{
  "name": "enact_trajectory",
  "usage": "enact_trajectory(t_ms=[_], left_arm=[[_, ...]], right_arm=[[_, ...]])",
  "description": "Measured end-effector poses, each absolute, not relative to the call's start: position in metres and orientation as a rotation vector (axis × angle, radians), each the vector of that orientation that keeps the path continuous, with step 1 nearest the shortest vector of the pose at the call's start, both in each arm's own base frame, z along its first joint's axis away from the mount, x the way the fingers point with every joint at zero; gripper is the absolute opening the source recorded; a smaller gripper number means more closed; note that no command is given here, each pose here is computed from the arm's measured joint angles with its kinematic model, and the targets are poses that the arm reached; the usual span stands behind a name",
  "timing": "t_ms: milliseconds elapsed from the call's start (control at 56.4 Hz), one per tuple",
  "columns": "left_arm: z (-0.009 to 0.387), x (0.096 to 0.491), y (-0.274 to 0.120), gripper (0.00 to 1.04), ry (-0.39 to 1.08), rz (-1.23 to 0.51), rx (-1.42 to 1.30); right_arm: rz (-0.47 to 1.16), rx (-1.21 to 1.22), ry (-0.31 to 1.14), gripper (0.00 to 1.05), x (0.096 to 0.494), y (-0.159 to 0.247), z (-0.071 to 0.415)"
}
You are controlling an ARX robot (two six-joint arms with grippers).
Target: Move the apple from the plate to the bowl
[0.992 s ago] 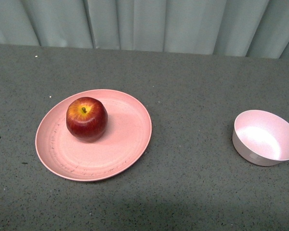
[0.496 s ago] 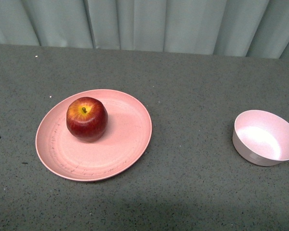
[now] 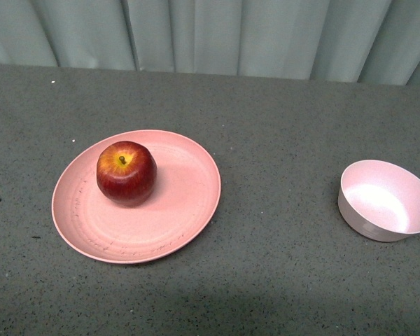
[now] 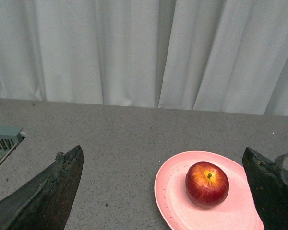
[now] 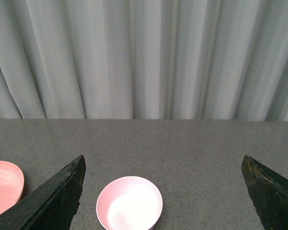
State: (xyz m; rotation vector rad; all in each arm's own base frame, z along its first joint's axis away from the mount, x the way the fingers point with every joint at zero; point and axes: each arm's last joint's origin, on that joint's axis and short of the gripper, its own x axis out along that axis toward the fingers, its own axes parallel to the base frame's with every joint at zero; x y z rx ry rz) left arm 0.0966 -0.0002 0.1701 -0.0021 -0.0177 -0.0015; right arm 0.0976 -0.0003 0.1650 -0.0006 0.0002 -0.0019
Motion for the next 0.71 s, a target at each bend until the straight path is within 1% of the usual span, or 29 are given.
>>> enact_trajectory(t_ms=[89,142,159,248,301,372,443,549,602,709], left_arm=[[0.170,0.097,0.000,0.98,-0.018,-0.002,-0.002],[0.170,0.097,0.000,0.98,-0.018,0.000,-0.002],[0.170,0.097,0.000,0.98,-0.018,-0.002,-0.002],[0.170,0.097,0.000,0.98,-0.018,-0.002,-0.002],[0.170,0.097,0.000,0.98,-0.018,-0.002,-0.002],[0.170,0.097,0.000,0.98,-0.018,-0.001,-0.002],[0.170,0.097,0.000,0.98,-0.018,-0.002,-0.002],[0.170,0.097,0.000,0.98,-0.018,-0.002,-0.002],[0.170,0.097,0.000,0.98,-0.018,-0.002,-0.002],[0.170,0.097,0.000,0.98,-0.018,-0.002,-0.002]], right_arm=[[-0.014,-0.011,0.006,0.95,0.098,0.000,0.165],[-0.128,-0.079,0.063,0.95,0.102,-0.001,0.164],[-0.128,-0.100,0.084,0.95,0.105,-0.001,0.164],[-0.058,-0.128,0.143,0.95,0.122,-0.001,0.168],[0.010,-0.138,0.190,0.95,0.138,0.000,0.172],[0.098,-0.157,0.295,0.95,0.170,0.003,0.173],[0.164,-0.161,0.443,0.95,0.201,0.007,0.161],[0.234,-0.158,0.554,0.95,0.233,0.016,0.147],[0.264,-0.160,0.611,0.95,0.246,0.021,0.140],[0.313,-0.171,0.696,0.95,0.259,0.030,0.130]])
